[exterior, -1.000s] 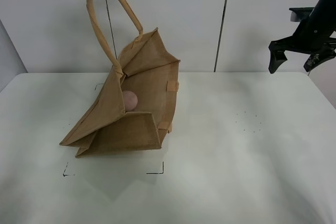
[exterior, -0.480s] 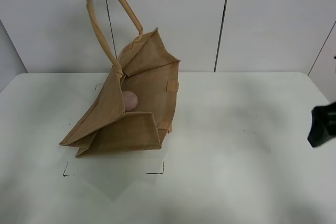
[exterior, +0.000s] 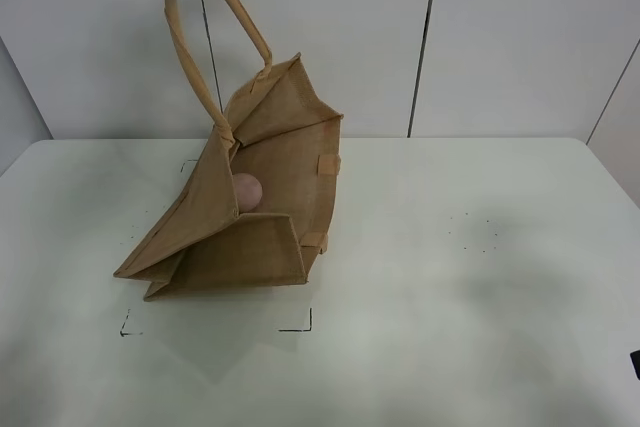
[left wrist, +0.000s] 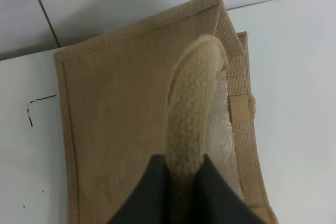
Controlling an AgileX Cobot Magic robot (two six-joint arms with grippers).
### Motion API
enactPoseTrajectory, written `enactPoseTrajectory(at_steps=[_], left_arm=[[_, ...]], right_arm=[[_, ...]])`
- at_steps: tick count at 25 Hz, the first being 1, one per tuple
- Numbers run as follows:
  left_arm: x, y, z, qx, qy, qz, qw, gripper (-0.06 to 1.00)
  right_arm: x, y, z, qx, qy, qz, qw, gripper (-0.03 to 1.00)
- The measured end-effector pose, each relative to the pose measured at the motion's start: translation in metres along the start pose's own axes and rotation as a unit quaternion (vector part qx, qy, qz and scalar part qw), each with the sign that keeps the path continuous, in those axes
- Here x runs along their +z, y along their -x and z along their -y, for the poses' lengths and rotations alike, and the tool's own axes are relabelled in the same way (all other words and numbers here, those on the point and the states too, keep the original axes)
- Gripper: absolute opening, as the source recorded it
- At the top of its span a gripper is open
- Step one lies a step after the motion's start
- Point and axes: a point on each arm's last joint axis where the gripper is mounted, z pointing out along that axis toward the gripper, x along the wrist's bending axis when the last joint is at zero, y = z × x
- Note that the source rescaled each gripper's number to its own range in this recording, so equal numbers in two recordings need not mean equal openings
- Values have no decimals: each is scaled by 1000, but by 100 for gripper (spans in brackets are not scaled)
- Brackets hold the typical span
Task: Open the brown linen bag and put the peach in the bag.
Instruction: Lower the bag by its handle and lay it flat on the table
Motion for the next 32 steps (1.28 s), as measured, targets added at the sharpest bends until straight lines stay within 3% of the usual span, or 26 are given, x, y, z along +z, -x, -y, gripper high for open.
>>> enactPoseTrajectory(at_steps=[6,14,21,32], left_arm=[[0,0,0,0,0,0,1000,0],[0,0,0,0,0,0,1000,0],[0,0,0,0,0,0,1000,0],[2,0,1,0,-4,-1,1000,0]], right_arm=[[-26,-4,17,-13,106,6,994,100],[-35,-4,26,-26,145,7,989,100],[-57,-6,51,-28,246,19,969,100],[-57,-5,52,-22,251,23,967,100]])
